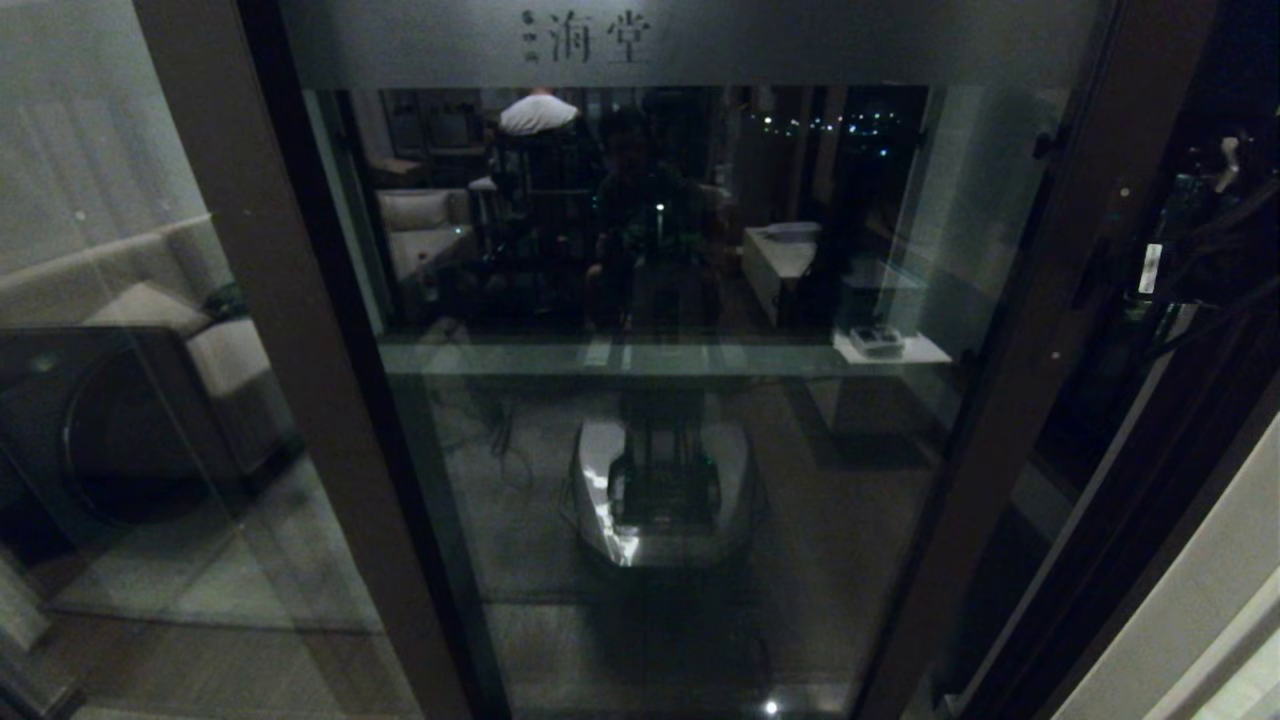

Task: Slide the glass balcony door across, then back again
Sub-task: Close the slid door

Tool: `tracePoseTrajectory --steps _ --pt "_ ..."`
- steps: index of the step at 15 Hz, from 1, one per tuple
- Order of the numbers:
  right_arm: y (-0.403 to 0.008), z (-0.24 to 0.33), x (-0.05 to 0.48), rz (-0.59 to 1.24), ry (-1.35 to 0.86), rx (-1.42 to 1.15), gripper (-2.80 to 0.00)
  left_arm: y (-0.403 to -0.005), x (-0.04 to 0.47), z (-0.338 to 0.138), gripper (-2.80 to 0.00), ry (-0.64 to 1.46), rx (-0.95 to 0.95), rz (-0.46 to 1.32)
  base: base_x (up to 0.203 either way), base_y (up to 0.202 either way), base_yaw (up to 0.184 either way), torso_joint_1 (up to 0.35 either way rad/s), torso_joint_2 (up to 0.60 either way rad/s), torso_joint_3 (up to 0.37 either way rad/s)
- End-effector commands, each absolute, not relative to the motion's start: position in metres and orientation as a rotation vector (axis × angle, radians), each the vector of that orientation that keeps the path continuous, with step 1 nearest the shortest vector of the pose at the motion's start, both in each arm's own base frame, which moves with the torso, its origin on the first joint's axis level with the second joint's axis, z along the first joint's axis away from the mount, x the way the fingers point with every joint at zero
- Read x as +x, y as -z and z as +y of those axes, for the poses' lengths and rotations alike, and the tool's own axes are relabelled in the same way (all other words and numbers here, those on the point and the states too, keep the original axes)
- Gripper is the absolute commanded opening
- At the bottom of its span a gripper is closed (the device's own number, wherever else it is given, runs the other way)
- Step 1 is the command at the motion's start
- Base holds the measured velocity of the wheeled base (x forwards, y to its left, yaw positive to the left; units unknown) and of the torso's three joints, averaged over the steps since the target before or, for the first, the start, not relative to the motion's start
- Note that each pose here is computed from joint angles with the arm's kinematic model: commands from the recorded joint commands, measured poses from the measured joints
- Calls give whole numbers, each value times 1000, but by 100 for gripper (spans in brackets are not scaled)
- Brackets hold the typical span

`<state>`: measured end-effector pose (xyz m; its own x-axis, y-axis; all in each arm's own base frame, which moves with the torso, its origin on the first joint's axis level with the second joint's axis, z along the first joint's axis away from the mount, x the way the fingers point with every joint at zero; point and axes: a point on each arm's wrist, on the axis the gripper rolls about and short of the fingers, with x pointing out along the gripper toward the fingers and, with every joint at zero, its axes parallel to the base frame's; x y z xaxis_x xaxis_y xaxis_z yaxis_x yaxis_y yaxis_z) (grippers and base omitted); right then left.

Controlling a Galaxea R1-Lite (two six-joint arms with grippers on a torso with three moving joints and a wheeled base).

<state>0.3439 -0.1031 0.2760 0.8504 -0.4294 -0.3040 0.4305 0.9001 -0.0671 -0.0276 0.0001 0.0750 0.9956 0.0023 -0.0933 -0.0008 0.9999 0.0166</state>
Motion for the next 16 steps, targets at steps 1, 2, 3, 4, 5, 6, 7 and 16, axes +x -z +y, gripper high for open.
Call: tracePoseTrajectory --steps 1,2,3,4,5,6,7,16 --pt "-273 -114 346 321 481 4 0 -75 -28 0 -280 -2 17 94 0 0 0 0 0 0" --pt "-273 -117 347 321 487 5 0 -75 -28 0 -280 -2 17 94 0 0 0 0 0 0" --pt "-273 -120 347 321 494 3 0 -75 -28 0 -280 -2 17 94 0 0 0 0 0 0" --pt "-271 -123 348 325 500 -1 0 -75 -28 0 -280 -2 17 94 0 0 0 0 0 0" --pt "-271 -127 348 325 508 -3 0 -75 -28 0 -280 -2 17 94 0 0 0 0 0 0" --pt "-272 -130 348 321 509 -1 0 -75 -28 0 -280 -2 17 94 0 0 0 0 0 0" --pt "-271 -133 348 325 508 1 0 -75 -28 0 -280 -2 17 94 0 0 0 0 0 0" --pt "-269 -155 350 316 547 -13 0 -75 -28 0 -280 -1 17 94 0 0 0 0 0 0"
